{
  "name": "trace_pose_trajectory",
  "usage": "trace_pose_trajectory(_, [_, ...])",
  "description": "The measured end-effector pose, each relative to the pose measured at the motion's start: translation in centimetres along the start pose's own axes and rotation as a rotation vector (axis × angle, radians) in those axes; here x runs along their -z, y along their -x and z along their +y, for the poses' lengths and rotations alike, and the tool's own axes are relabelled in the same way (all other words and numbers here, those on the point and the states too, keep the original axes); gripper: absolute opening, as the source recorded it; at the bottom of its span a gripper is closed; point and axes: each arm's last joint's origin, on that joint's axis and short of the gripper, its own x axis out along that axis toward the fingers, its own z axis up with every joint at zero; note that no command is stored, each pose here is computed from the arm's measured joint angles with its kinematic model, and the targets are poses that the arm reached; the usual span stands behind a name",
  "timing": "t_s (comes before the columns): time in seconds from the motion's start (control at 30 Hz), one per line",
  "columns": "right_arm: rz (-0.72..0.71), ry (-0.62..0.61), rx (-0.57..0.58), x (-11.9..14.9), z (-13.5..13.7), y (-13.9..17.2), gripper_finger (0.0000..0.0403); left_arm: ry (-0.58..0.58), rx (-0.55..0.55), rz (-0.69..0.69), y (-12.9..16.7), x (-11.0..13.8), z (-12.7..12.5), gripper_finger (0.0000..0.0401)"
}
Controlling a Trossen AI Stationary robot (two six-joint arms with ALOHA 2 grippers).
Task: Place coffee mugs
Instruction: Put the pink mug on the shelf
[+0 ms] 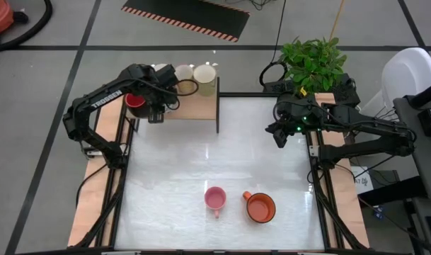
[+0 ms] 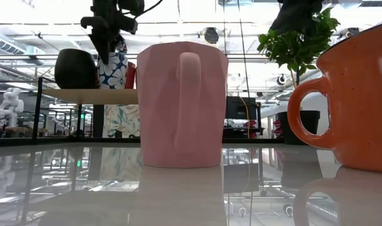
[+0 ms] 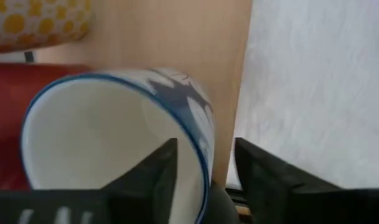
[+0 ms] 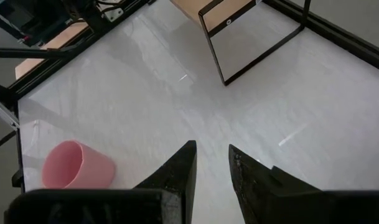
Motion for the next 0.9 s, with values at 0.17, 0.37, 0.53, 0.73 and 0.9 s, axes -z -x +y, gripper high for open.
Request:
trace_pose_trajectory(0.17, [0.054,-0.011,-0.068,0.2,0.2,0.0,0.0077,0.051,-0.021,-0.054,1.5,0.2,-1.1,0.0223])
trace_pose_trajectory(0.37, [0.187,-0.039,-0.103,1.2,0.0,0.1,0.0077,0.091,-0.028,-0.140,3.5,0.3,-3.5,0.0241])
trace_pose_trajectory(0.53, [0.267,-0.027,-0.100,2.0,0.0,0.3,0.0077,0.106,0.046,-0.206,4.6,-0.3,-6.4,0.0241])
trace_pose_trajectory(0.73, [0.282,-0.013,-0.112,2.2,0.3,0.3,0.0077,-0.035,0.181,-0.315,5.6,-1.8,-11.3,0.0241])
trace_pose_trajectory(0.9, [0.282,0.003,-0.126,2.3,0.5,0.3,0.0077,-0.318,0.209,-0.457,6.9,-2.7,-15.7,0.0241])
